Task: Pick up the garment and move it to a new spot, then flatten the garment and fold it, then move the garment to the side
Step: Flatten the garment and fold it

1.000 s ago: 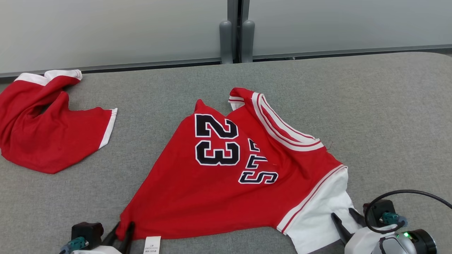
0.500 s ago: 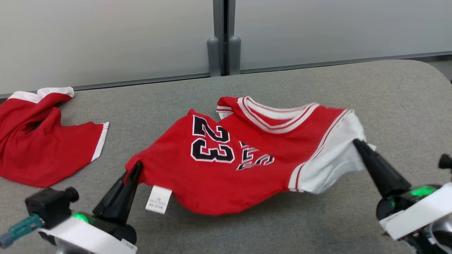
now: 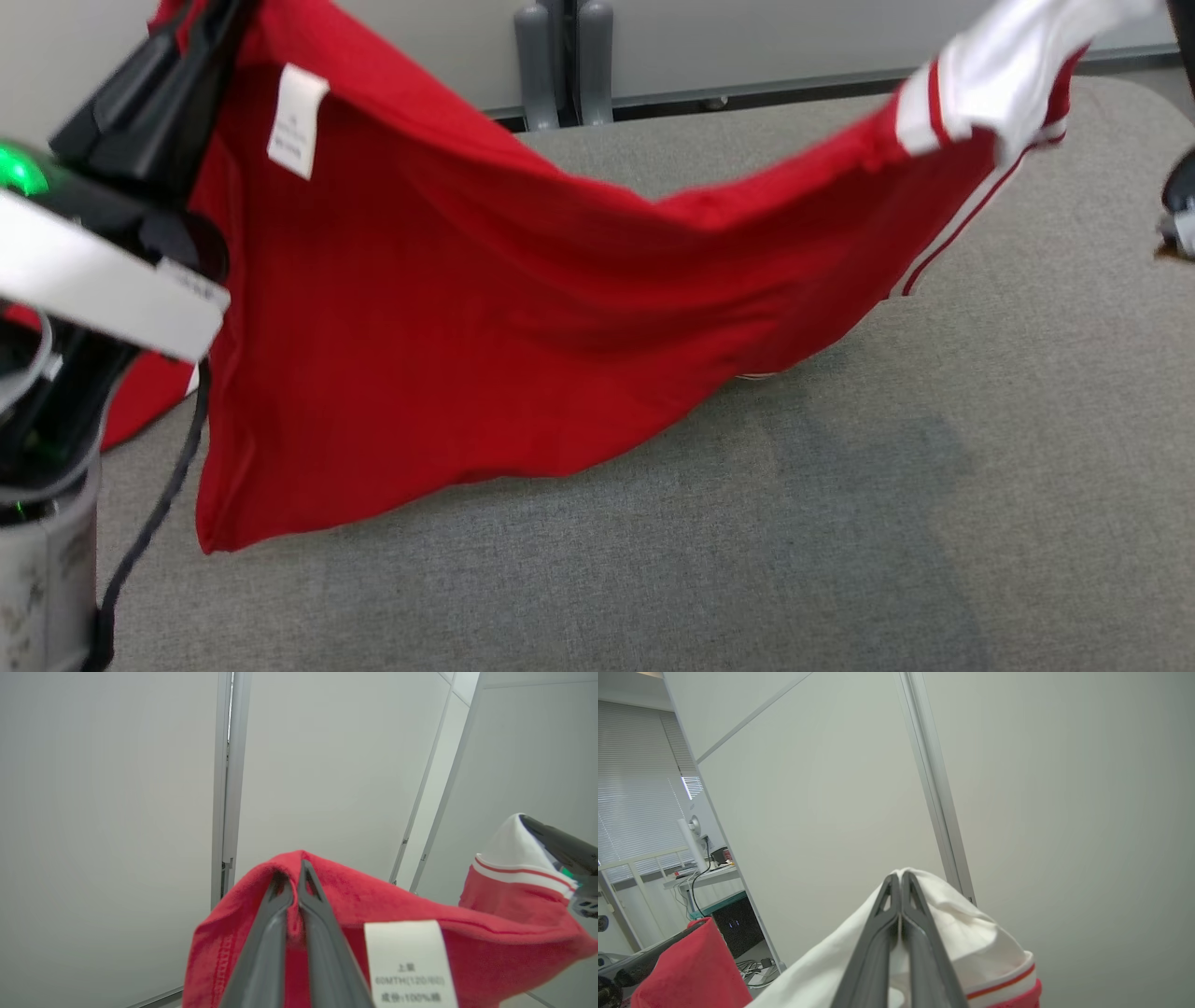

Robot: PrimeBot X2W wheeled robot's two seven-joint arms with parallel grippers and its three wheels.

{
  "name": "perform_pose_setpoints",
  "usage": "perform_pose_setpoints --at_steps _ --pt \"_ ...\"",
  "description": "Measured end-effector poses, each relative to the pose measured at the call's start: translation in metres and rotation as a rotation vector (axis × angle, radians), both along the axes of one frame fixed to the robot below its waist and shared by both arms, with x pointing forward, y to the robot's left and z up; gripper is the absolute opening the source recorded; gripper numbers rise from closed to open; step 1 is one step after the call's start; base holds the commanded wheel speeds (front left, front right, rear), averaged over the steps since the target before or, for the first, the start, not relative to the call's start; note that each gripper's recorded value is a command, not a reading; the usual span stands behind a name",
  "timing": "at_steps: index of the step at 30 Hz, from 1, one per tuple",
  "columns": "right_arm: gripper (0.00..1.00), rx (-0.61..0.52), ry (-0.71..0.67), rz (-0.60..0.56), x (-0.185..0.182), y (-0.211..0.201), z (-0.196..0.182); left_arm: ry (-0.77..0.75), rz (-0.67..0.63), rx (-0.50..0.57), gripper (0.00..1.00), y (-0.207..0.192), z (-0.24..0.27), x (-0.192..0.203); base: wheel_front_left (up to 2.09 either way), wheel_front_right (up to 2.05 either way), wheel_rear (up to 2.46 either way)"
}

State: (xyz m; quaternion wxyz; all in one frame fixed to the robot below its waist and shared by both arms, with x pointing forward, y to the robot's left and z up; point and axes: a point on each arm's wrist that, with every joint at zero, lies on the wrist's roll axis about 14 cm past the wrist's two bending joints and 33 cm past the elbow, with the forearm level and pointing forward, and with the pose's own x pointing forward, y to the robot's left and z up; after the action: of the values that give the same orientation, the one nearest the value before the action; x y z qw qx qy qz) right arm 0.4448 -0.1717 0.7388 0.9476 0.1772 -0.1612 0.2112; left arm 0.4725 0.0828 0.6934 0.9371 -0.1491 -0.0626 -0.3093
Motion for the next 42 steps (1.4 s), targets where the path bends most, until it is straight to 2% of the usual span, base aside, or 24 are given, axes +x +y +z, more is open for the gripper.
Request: perform_pose_setpoints --at_steps 2,5,11,15,17,21,24,27,29,32,36,40,42 --pt "0.0 -0.001 0.004 0.002 0.012 0.004 0.003 0.014 0.001 -0.002 0.0 -0.002 0.0 0.012 0.0 0.0 0.0" --pt "0.0 -0.02 0.003 -0.014 0.049 0.012 0.013 0.042 0.029 0.006 0.0 -0.001 -0.001 0.05 0.0 0.0 0.0" --pt "0.0 -0.044 0.02 -0.102 0.126 0.019 0.013 0.081 0.18 0.022 0.0 0.02 -0.019 0.129 0.0 0.0 0.0" --pt "0.0 -0.042 -0.023 -0.161 0.161 0.022 0.017 -0.011 0.296 0.008 0.0 0.039 -0.01 0.164 0.0 0.0 0.0" --pt "0.0 -0.021 -0.063 -0.186 0.171 0.02 0.023 -0.049 0.323 -0.025 0.0 0.041 -0.004 0.175 0.0 0.0 0.0" --pt "0.0 -0.002 -0.13 -0.206 0.188 0.026 0.028 -0.097 0.347 -0.014 0.0 0.041 -0.011 0.191 0.0 0.0 0.0" --pt "0.0 0.03 -0.129 -0.205 0.203 0.031 0.002 -0.08 0.36 -0.015 0.0 0.042 -0.045 0.204 0.0 0.0 0.0" --pt "0.0 0.029 -0.074 -0.181 0.213 0.04 -0.037 -0.039 0.366 -0.013 0.0 0.044 -0.083 0.211 0.0 0.0 0.0" --pt "0.0 0.014 0.008 -0.155 0.211 0.05 -0.085 0.035 0.371 -0.025 0.0 0.044 -0.122 0.207 0.0 0.0 0.0" --pt "0.0 -0.012 0.115 -0.133 0.191 0.051 -0.146 0.132 0.332 0.025 0.0 0.035 -0.177 0.183 0.0 0.0 0.0" --pt "0.0 0.009 0.211 -0.158 0.149 0.025 -0.194 0.212 0.294 0.003 0.0 0.031 -0.213 0.142 0.0 0.0 0.0" --pt "0.0 0.04 0.302 -0.19 0.09 0.003 -0.23 0.302 0.268 0.055 0.0 0.038 -0.251 0.085 0.0 0.0 0.0" --pt "0.0 0.014 0.35 -0.2 0.056 -0.005 -0.248 0.35 0.254 0.06 0.0 0.038 -0.265 0.051 0.0 0.0 0.0"
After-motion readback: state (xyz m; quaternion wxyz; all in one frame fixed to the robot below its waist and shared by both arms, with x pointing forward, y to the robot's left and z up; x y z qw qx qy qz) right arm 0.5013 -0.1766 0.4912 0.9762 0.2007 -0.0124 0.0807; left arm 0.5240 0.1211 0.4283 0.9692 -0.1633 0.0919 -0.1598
